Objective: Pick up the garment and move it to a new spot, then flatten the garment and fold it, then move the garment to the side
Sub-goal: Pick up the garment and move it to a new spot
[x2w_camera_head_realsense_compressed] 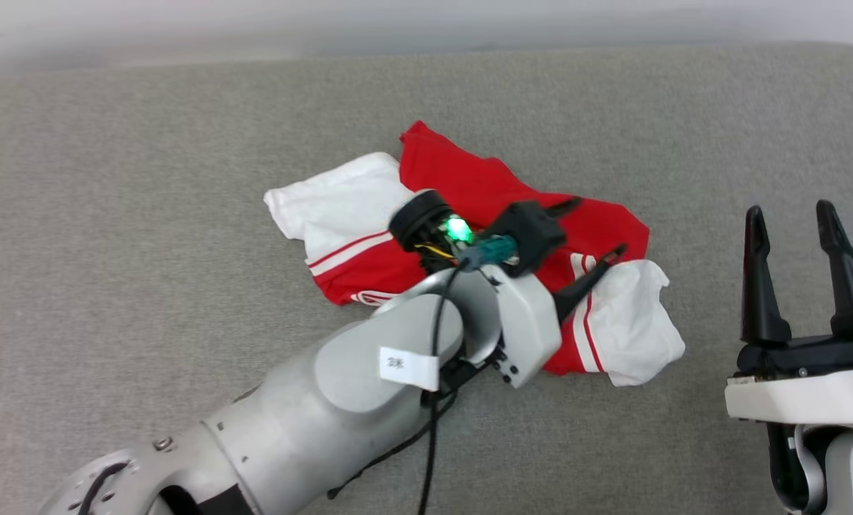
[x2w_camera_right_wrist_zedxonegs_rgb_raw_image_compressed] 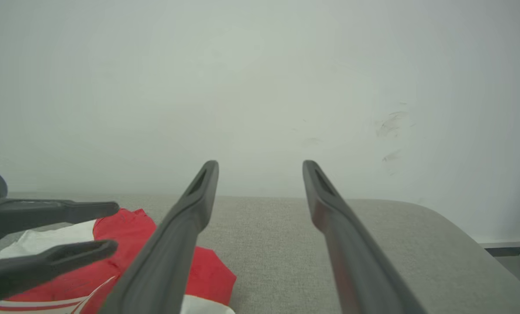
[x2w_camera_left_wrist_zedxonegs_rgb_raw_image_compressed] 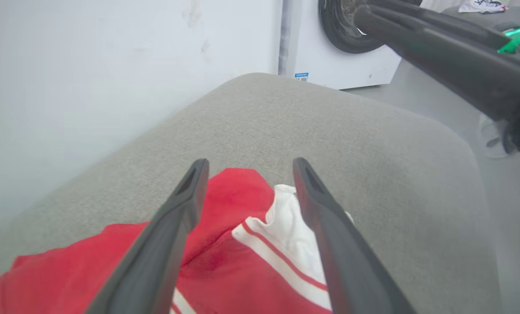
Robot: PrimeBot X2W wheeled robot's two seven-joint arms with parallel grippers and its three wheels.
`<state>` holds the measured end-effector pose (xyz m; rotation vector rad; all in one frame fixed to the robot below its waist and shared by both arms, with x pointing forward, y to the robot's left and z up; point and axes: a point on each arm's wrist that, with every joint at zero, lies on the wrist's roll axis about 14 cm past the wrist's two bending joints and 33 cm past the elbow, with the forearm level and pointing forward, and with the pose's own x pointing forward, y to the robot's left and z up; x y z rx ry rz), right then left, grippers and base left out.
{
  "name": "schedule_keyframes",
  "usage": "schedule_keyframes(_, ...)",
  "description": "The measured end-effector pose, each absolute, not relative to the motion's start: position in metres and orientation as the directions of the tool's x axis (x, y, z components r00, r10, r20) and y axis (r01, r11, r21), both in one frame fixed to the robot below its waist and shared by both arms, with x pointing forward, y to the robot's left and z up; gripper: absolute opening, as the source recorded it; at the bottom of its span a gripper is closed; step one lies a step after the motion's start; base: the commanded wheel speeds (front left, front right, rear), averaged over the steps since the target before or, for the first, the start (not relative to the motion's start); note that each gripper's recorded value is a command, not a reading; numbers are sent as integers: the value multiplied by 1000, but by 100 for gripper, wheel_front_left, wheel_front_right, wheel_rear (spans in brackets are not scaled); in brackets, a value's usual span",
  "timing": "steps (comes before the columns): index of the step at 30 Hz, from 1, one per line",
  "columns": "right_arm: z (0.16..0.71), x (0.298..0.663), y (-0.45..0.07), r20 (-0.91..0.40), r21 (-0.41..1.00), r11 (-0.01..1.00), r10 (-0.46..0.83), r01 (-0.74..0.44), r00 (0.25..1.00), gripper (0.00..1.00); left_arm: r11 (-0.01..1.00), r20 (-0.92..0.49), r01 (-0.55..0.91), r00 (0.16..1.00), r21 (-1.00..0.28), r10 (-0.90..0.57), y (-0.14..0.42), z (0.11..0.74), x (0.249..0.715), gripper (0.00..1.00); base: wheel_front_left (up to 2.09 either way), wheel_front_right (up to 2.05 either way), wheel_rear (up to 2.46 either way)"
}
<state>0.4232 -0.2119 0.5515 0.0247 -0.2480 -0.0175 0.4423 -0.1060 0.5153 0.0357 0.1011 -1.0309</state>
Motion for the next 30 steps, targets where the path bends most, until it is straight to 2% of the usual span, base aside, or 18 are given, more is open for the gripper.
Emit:
schedule_keyframes(7, 555, 415, -198, 251, 37, 999, 15, -25, 968, 100, 767, 38, 641, 766, 21, -641, -30, 549, 473, 100, 0, 0, 0)
schedule_keyframes(12, 557, 410, -189, 252, 42, 998, 38, -50, 967, 100, 886, 78, 462, 883, 34, -463, 30, 558, 477, 100, 0, 0, 0)
schedule_keyframes(19, 559, 402, -182, 255, 46, 996, 56, -70, 965, 100, 976, 170, 211, 961, 48, -216, 110, 574, 460, 100, 0, 0, 0)
schedule_keyframes(30, 555, 393, -179, 243, 69, 994, 64, -83, 968, 100, 994, 228, -94, 970, 52, 80, 194, 570, 413, 100, 0, 0, 0)
